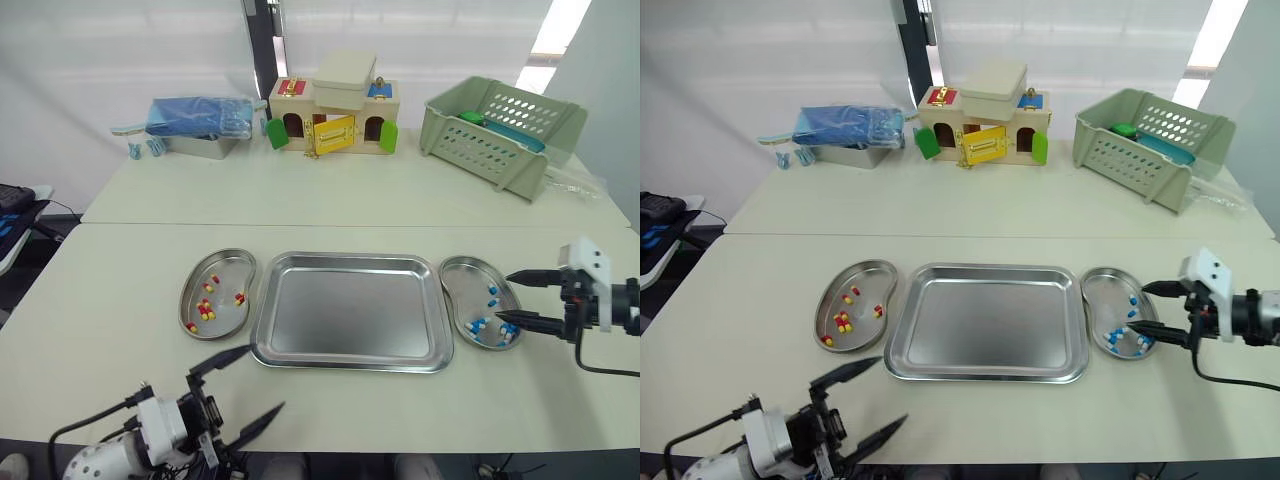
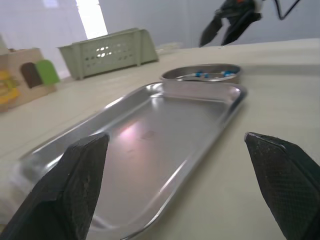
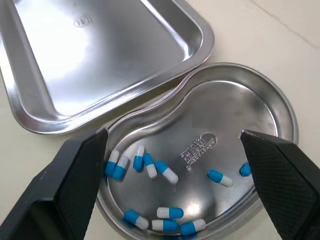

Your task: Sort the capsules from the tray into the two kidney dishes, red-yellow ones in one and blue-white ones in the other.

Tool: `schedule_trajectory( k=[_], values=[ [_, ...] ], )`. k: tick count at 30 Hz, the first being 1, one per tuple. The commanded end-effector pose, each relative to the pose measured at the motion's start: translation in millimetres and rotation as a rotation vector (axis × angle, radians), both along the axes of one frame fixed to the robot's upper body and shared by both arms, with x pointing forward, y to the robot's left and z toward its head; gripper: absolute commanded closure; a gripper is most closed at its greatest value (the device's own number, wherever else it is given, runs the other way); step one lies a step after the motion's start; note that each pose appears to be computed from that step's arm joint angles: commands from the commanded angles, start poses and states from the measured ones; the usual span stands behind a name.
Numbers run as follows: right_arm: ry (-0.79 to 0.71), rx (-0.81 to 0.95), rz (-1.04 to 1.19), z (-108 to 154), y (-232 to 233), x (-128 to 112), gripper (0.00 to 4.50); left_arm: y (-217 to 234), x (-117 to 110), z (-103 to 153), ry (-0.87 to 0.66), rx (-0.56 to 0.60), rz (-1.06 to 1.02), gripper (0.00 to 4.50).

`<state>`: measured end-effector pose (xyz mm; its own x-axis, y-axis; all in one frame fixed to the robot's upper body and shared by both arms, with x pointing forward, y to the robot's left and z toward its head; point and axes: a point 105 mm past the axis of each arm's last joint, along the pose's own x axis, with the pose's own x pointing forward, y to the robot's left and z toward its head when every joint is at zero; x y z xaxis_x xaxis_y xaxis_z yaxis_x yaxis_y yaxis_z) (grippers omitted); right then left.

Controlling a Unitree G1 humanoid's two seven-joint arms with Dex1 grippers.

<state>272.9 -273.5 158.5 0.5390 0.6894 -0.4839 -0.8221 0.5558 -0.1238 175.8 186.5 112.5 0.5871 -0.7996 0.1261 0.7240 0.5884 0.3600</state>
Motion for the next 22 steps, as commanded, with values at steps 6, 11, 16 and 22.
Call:
schedule_trajectory(
  k=[6,11,16,22],
  values=[
    [-0.015,0.069,-0.173,5.7,-63.2,-15.2,0.04,118.5,38.8,58.1,0.281,0.143,0.519,0.00],
    [-0.001,0.011,-0.186,-9.8,-72.6,-13.2,0.04,165.8,37.8,60.3,0.450,0.217,0.615,0.00],
    [-0.016,-0.026,-0.175,-17.3,-72.2,-9.0,0.04,199.7,46.5,64.9,0.470,0.257,0.696,0.00],
    [-0.043,-0.011,-0.188,-18.9,-70.2,-8.2,0.04,199.7,52.3,58.6,0.492,0.306,0.649,0.00]
  ],
)
